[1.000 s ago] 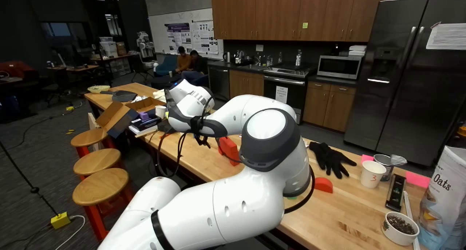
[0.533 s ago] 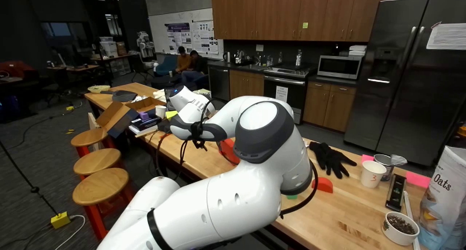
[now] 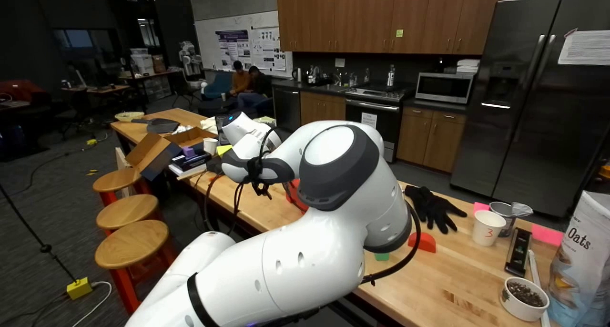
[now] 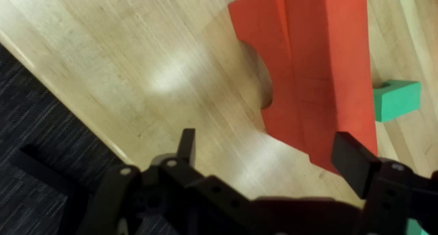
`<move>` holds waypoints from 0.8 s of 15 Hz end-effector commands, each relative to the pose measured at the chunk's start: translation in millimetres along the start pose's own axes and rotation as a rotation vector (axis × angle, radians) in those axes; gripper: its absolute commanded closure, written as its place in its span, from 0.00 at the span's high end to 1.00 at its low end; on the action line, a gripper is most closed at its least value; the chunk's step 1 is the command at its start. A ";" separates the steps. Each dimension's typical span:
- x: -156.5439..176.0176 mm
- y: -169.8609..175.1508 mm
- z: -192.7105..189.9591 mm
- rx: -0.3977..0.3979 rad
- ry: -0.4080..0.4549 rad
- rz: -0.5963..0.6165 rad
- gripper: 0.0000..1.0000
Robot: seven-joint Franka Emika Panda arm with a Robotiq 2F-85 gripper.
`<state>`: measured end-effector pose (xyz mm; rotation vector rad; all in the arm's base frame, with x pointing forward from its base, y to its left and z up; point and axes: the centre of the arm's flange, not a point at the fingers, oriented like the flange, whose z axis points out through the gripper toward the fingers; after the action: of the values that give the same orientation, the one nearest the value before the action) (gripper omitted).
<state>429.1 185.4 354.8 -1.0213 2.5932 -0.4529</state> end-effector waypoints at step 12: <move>71.8 -29.9 -31.7 0.247 0.114 0.125 1.00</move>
<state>393.4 143.8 378.3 -0.7973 2.6251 -0.8990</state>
